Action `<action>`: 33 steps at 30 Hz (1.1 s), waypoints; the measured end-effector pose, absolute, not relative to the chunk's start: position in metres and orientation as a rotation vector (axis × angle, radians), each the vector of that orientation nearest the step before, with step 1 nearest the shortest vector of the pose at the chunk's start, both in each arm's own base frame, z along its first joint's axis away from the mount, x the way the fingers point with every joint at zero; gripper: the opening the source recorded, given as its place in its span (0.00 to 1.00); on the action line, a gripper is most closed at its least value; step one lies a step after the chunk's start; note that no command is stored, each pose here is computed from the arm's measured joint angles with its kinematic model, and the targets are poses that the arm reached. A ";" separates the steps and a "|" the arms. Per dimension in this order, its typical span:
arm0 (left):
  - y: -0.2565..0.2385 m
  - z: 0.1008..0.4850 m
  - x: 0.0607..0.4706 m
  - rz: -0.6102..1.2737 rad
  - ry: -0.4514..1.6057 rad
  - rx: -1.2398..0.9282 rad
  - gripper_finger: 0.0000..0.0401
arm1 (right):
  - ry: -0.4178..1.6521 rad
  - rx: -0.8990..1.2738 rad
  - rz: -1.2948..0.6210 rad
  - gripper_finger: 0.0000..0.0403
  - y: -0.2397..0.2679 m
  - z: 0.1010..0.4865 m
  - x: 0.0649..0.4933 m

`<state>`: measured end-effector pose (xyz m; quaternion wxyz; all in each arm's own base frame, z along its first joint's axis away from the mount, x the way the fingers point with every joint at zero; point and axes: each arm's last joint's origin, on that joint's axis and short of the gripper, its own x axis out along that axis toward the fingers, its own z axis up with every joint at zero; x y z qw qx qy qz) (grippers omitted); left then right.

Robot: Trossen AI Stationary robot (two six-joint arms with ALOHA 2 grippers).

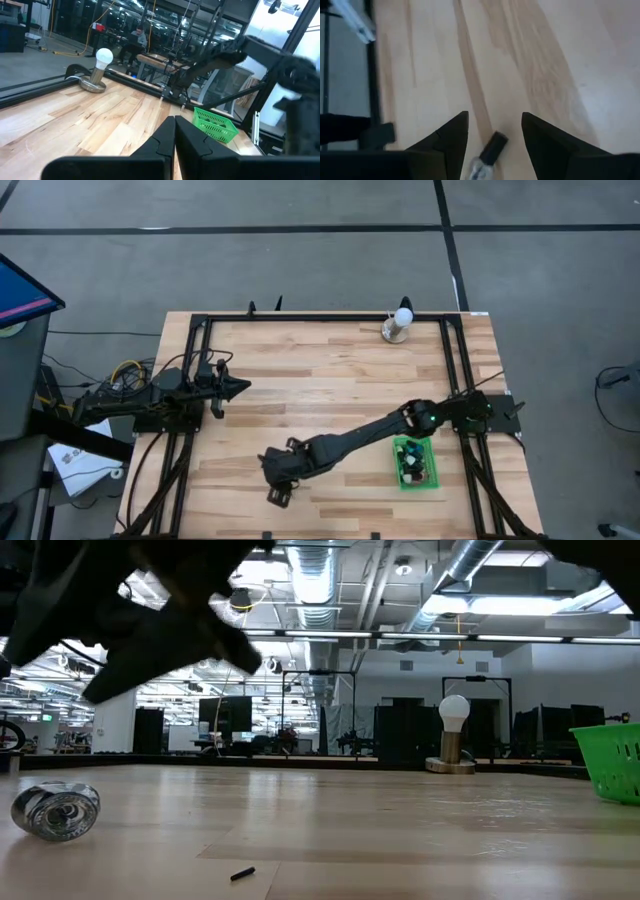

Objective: Pick & Place Nail Polish
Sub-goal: Put the transparent nail polish into the green bin

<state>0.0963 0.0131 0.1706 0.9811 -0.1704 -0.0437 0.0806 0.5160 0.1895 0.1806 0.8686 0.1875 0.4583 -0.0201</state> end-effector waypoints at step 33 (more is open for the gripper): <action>0.013 0.171 0.096 0.162 -0.088 -0.343 0.01 | 0.908 0.040 0.222 0.28 0.224 0.170 0.508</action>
